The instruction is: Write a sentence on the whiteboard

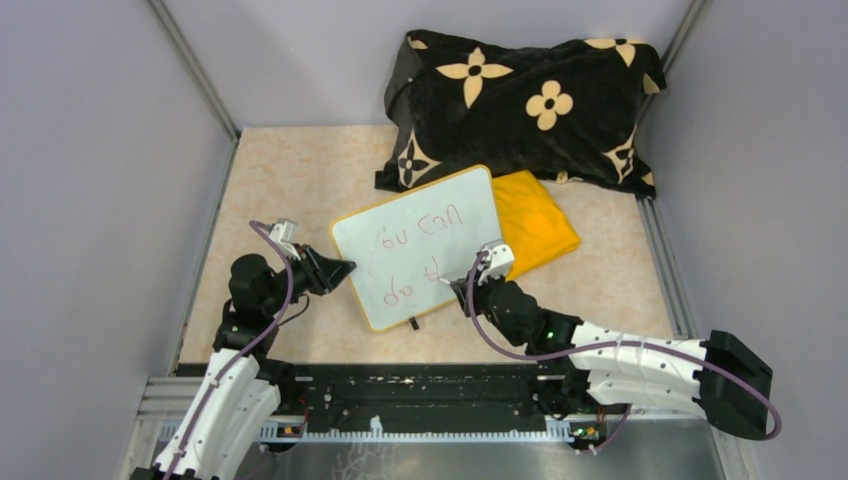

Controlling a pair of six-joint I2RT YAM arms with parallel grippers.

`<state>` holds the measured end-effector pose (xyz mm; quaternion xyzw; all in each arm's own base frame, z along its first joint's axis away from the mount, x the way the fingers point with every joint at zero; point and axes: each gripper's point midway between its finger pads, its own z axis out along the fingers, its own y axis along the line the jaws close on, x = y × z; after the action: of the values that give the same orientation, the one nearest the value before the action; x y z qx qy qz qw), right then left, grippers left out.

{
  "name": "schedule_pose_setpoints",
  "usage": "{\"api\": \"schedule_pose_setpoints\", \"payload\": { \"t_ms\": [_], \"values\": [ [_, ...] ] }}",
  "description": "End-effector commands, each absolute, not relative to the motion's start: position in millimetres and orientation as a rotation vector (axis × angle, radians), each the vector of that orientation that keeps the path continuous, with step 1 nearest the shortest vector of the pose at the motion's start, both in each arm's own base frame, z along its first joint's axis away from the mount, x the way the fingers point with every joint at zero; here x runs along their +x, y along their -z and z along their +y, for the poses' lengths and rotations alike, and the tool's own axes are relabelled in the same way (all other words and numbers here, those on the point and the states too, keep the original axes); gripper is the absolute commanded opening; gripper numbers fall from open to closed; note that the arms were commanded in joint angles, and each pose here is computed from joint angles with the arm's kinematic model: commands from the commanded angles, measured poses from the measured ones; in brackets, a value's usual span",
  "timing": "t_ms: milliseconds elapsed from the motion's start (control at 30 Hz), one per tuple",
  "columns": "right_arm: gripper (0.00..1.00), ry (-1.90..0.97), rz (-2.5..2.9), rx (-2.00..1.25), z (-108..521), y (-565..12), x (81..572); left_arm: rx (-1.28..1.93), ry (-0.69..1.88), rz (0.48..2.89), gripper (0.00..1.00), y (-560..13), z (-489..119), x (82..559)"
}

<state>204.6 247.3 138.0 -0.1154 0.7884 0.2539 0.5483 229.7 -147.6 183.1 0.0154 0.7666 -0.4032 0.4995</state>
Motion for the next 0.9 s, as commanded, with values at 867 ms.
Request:
{"api": "schedule_pose_setpoints", "payload": {
  "t_ms": [867],
  "values": [
    [0.0,-0.538,1.74,-0.23,249,-189,231,0.073,1.005,1.819,0.36,-190,-152,227]
  ]
}}
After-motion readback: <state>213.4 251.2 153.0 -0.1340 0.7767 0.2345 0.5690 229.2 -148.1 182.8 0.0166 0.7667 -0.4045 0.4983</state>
